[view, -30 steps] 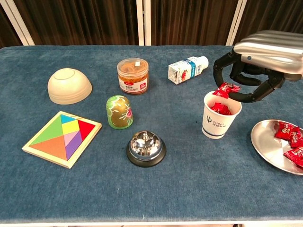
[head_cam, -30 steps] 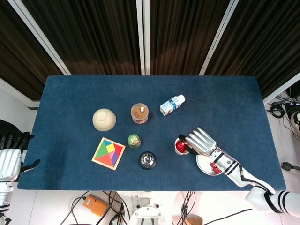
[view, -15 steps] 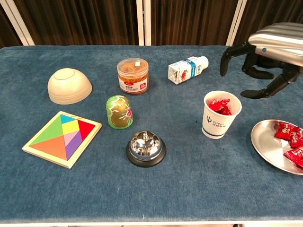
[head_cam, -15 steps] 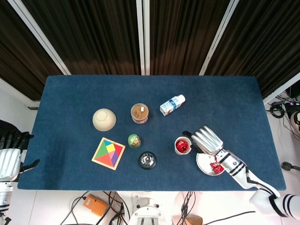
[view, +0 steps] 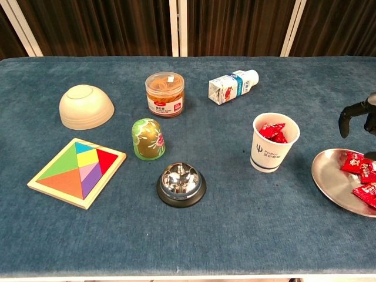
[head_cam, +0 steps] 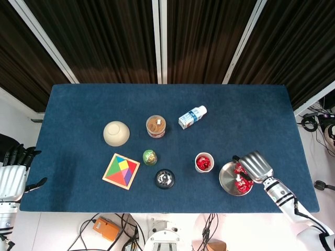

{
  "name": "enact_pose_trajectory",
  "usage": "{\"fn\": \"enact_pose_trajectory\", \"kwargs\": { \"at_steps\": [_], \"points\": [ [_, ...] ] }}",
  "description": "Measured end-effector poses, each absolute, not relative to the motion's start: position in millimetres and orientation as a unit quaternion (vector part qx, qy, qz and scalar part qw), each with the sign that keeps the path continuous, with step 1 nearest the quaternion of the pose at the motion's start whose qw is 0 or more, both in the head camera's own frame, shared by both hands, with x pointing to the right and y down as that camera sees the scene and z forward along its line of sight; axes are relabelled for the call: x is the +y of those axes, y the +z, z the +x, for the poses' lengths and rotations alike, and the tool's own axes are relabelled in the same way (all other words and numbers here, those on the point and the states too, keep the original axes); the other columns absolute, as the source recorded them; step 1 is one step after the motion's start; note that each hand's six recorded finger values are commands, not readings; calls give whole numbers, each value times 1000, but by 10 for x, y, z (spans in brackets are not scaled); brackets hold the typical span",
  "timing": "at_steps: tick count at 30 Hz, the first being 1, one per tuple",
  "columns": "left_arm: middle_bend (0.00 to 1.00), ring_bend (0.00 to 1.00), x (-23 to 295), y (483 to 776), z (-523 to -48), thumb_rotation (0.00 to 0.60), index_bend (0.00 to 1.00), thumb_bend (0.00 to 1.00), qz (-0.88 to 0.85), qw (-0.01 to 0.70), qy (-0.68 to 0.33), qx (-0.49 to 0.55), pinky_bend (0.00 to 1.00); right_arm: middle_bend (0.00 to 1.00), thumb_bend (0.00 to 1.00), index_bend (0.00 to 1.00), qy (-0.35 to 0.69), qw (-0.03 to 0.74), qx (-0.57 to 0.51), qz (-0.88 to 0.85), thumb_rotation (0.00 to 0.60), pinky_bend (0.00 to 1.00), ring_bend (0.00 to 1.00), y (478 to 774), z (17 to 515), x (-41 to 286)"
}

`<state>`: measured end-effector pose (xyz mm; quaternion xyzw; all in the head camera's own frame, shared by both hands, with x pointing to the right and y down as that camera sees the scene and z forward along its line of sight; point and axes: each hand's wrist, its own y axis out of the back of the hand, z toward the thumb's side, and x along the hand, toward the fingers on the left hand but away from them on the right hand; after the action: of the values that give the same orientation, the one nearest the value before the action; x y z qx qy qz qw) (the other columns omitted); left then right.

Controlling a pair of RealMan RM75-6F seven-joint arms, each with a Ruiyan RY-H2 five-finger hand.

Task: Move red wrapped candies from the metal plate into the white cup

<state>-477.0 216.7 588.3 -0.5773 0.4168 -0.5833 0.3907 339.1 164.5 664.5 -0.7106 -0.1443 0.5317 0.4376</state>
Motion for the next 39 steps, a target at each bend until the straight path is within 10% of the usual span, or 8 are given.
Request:
{"fn": "enact_pose_trajectory", "kwargs": {
  "at_steps": [24,39],
  "points": [
    [162,4,2196,5866,-4799,600,230,7,-572,387,-591,416,0,934,418,512,550,441,-89,-704,600,1000,1000,6994,3438,1620],
    [162,2,2200,5859,-4812,600,230,7,-571,386,-591,418,0,936,568,689,541,439,-98,-711,600,1000,1000,6996,3373,1588]
  ]
}}
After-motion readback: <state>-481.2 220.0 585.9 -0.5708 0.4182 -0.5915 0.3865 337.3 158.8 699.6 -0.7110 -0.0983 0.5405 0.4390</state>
